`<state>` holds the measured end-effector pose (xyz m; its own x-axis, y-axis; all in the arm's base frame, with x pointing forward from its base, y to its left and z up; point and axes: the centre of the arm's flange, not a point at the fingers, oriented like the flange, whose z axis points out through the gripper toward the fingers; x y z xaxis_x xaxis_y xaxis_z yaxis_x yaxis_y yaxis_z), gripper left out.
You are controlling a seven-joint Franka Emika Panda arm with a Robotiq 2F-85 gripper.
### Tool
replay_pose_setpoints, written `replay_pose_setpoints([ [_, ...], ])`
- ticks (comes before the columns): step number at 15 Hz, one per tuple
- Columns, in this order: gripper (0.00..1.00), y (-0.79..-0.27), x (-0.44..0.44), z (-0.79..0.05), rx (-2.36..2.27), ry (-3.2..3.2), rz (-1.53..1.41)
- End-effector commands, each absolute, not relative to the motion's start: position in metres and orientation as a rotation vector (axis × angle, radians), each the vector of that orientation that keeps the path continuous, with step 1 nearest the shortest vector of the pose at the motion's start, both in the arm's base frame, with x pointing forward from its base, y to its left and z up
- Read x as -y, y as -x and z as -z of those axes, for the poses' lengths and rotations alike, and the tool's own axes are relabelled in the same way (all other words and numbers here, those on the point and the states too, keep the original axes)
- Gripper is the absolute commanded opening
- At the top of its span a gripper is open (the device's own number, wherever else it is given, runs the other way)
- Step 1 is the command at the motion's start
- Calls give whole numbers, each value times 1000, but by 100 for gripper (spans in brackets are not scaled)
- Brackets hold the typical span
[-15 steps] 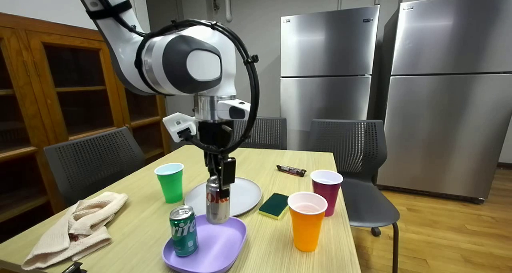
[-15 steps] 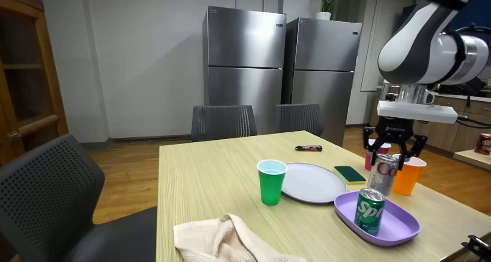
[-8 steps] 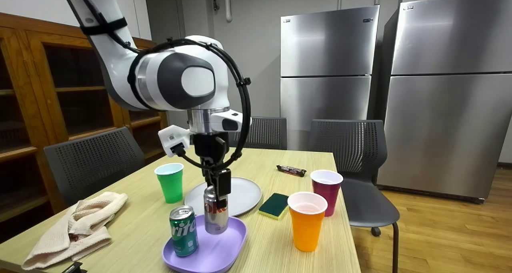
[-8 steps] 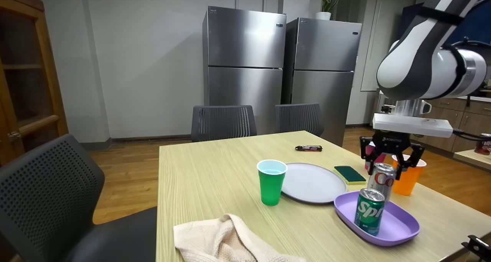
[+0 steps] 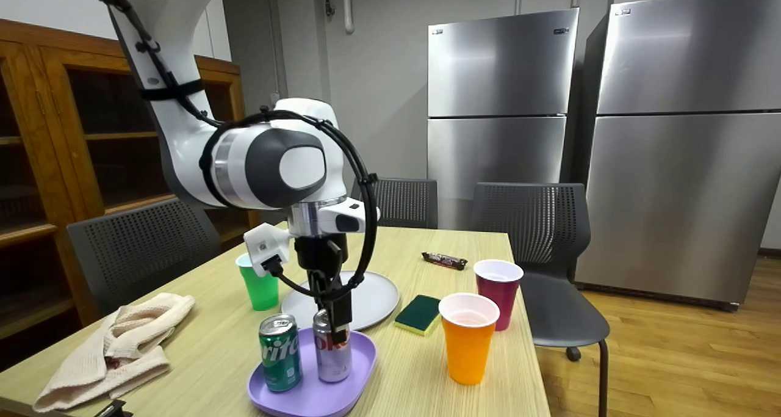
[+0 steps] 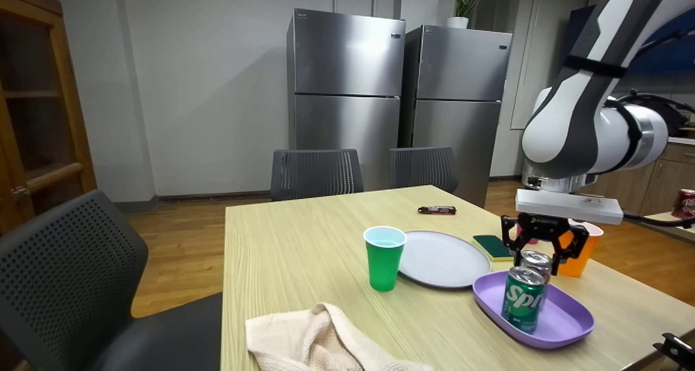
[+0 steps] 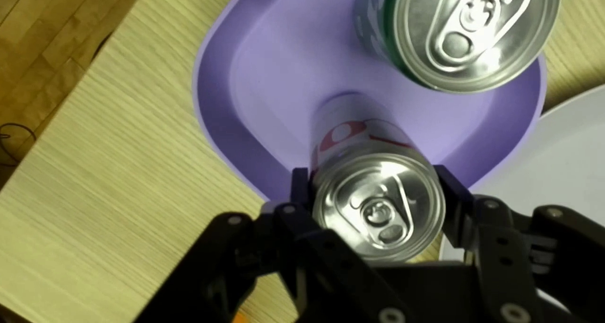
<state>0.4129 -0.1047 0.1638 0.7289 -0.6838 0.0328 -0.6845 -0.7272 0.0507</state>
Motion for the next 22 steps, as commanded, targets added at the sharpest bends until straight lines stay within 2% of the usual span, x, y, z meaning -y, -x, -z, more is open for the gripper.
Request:
replay_pose_setpoints([
  [1, 38, -425, 101, -155, 1141, -2850, -44],
  [4, 38, -428, 100, -156, 1125, -2852, -45],
  [5, 84, -428, 101, -156, 1124, -2852, -40],
  [7, 96, -428, 102, -156, 1128, -2847, -29],
  [8, 99, -427, 102, -156, 1127, -2845, -22],
  [22, 100, -434, 149, -222, 1111, -2844, -47],
])
